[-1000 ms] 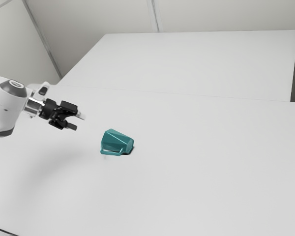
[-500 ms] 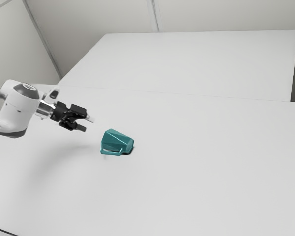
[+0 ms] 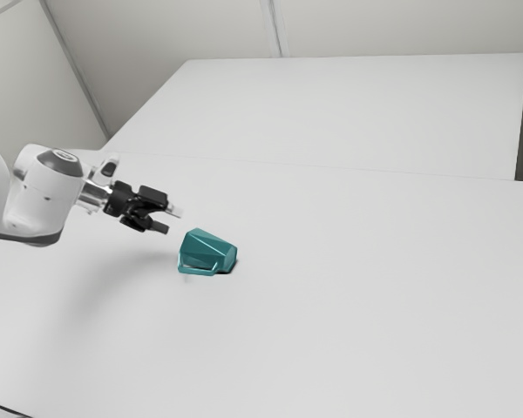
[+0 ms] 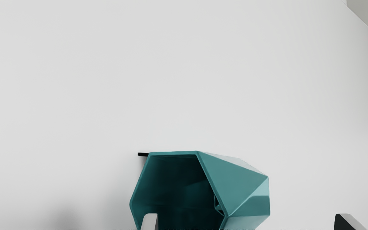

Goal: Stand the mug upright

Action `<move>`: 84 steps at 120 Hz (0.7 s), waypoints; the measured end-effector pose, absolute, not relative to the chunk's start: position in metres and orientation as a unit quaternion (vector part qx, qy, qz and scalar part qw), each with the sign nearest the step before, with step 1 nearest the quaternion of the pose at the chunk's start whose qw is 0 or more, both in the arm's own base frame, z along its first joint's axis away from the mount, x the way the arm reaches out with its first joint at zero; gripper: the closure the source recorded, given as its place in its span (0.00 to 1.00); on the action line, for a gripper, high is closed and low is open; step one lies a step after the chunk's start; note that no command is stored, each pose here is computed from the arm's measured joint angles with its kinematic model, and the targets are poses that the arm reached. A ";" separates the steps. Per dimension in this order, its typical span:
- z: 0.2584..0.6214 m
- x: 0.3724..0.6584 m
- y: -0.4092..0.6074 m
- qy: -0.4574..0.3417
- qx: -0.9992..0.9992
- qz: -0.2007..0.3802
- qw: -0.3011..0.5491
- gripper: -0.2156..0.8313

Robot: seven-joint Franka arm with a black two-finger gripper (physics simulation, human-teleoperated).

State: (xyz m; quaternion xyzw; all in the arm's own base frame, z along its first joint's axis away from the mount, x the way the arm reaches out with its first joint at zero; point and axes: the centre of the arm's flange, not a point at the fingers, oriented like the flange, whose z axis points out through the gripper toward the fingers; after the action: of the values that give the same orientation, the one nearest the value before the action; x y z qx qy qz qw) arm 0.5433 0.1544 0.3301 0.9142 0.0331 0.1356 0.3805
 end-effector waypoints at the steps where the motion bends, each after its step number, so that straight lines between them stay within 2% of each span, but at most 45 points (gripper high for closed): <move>1: 0.330 0.543 0.154 0.033 0.914 0.136 0.381 0.21; 84: 0.296 0.540 0.125 0.072 0.905 0.093 0.408 0.21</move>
State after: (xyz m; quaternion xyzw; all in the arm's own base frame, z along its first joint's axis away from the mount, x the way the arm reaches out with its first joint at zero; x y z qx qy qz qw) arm 0.5400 0.1251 0.2960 0.9053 0.0717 0.0929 0.4082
